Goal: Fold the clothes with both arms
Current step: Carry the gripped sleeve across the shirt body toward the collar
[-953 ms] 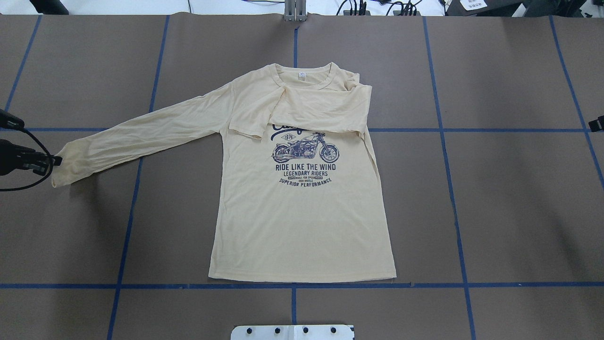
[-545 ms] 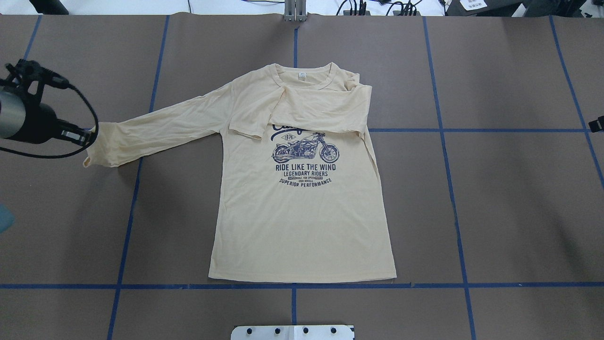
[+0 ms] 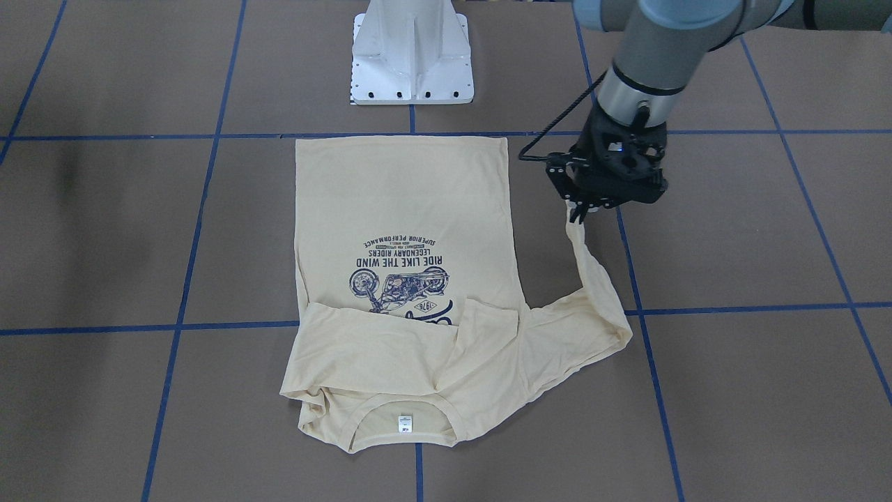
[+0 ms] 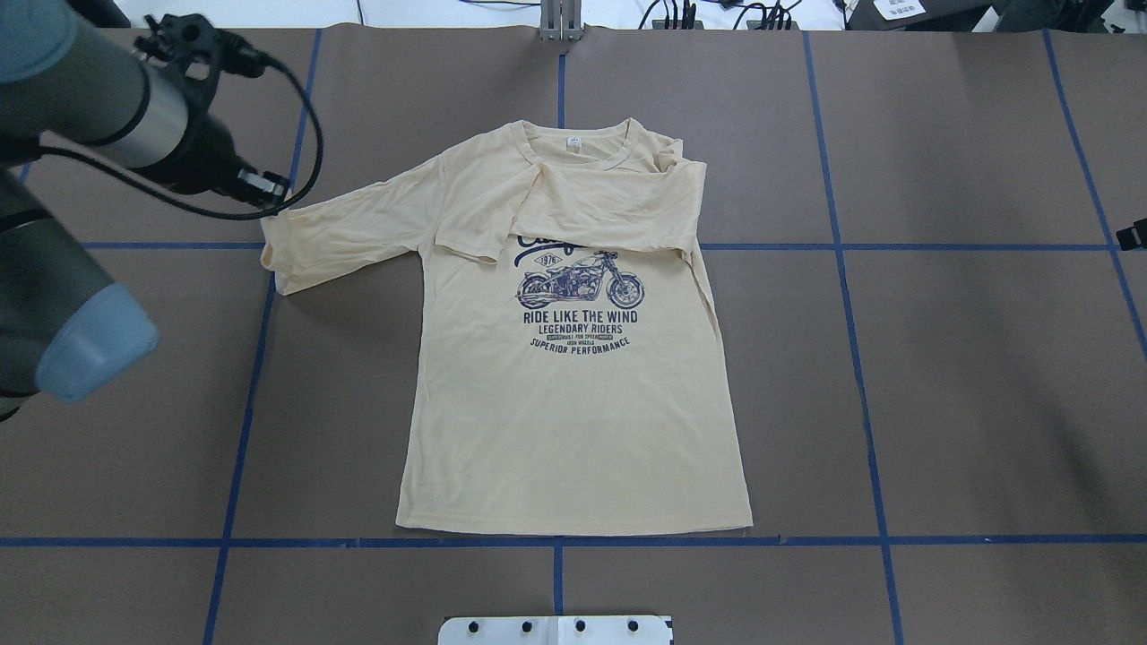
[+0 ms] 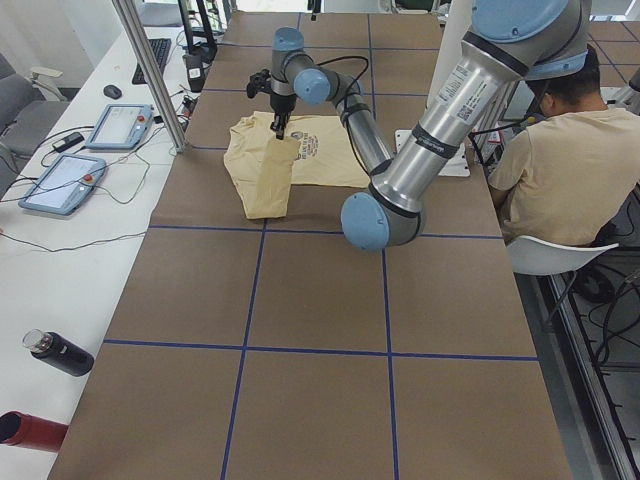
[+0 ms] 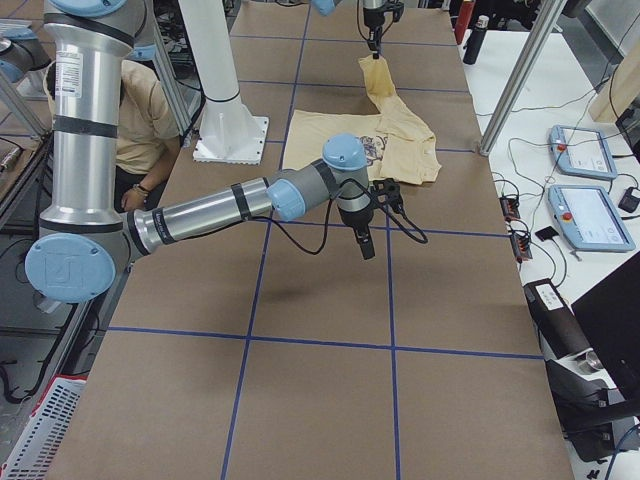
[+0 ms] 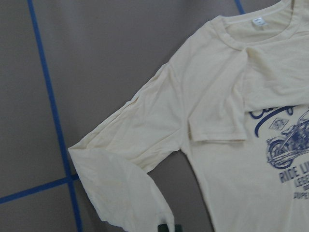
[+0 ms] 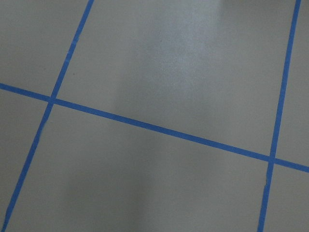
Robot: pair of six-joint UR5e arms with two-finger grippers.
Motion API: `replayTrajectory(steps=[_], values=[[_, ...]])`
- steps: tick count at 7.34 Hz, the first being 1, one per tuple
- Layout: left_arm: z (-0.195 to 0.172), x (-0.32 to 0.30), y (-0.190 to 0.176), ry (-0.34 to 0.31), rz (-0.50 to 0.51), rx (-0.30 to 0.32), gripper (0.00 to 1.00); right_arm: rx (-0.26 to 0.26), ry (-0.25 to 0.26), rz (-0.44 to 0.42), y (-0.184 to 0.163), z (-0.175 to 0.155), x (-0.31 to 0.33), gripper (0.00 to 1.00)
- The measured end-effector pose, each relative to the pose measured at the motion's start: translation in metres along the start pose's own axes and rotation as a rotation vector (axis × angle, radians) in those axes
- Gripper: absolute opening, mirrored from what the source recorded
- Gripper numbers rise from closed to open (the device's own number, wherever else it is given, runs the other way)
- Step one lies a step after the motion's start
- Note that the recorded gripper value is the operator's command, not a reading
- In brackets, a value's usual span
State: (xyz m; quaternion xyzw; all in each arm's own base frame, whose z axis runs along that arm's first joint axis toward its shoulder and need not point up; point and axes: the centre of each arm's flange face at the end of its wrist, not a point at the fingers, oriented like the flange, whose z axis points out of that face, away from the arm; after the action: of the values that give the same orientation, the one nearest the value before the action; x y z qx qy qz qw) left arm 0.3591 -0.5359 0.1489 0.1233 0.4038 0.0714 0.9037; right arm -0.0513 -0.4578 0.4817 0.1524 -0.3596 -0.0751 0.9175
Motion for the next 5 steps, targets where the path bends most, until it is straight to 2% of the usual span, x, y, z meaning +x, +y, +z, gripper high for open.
replayTrajectory(steps=[2, 3, 5], values=[[0.029, 0.121, -0.073, -0.011, -0.134, -0.064, 0.00, -0.001, 0.000, 0.002, -0.002, 0.002, 0.001, 1.00], [0.053, 0.173, -0.095, -0.013, -0.199, -0.087, 0.00, -0.002, 0.001, 0.002, -0.002, 0.002, 0.001, 1.00], [0.103, 0.239, -0.111, -0.026, -0.330, -0.070, 0.00, -0.003, 0.001, 0.004, -0.002, 0.003, 0.001, 1.00]])
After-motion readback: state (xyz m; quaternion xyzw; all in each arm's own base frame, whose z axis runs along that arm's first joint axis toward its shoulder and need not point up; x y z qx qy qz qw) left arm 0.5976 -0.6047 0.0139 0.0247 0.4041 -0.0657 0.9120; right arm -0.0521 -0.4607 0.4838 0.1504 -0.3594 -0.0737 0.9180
